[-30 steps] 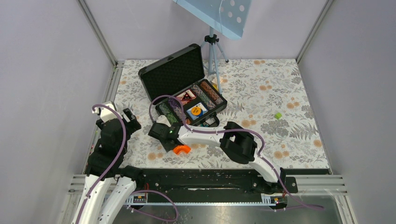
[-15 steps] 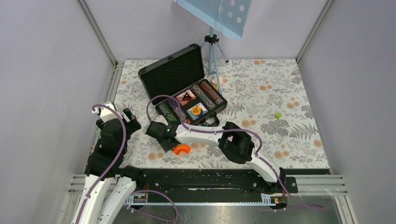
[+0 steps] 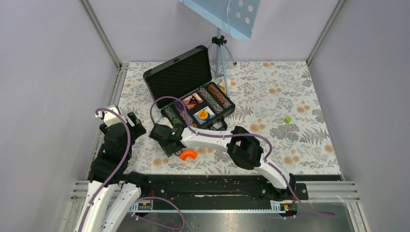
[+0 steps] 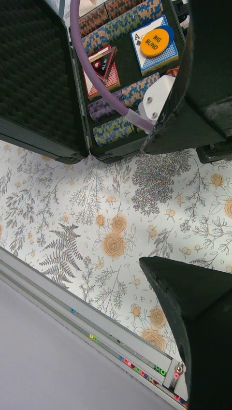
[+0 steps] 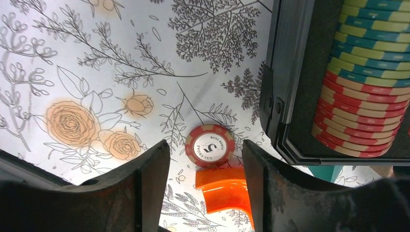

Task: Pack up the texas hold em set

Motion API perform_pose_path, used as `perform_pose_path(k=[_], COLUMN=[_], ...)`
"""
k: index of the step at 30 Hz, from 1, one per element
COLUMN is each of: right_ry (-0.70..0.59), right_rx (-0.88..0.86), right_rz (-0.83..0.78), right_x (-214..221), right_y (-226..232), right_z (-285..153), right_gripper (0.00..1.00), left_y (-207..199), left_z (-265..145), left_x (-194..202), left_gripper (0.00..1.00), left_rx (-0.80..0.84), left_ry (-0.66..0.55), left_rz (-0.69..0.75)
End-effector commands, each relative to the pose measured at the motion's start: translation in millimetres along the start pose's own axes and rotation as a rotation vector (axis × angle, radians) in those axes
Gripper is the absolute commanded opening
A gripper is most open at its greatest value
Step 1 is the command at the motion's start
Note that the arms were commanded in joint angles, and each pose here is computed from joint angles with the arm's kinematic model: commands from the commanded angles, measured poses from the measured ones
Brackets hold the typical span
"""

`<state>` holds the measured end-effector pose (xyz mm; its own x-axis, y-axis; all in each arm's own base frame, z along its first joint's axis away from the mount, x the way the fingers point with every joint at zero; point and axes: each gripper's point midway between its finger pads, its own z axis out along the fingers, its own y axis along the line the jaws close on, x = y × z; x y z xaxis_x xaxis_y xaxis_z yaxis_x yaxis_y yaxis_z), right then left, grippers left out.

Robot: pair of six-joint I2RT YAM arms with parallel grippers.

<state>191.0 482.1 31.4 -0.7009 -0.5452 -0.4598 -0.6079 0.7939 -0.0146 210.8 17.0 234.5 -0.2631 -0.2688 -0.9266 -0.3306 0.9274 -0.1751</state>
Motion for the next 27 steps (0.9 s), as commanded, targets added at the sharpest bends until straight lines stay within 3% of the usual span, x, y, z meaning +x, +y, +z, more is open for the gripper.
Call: perform_pose_path(k=[1,8,16,27], right_ry=[0.045,0.091,0.106,0.076], right_rx=[0.030,0.044,0.046,0.048], right_rz=[0.012,0.011,-0.001,-0.010], right_x=[13,33,37,26], right_y=[-11,-16,-15,-13], right_z=[3,17,25,23], right_gripper=[0.65,0.69,0.55,0.49], left_y=[-4,-4,-4,-4], left_z=[0,0,0,1], left_x=[-11,-11,-11,-10], left_gripper=[0.77,0.77,0.77,0.77], left_rx=[0.019,0.018,0.017,0.016], left_ry=[-0.045,-0.045,-0.045,-0.044], left_rz=[-0.017,-0.018,-0.018,-0.016])
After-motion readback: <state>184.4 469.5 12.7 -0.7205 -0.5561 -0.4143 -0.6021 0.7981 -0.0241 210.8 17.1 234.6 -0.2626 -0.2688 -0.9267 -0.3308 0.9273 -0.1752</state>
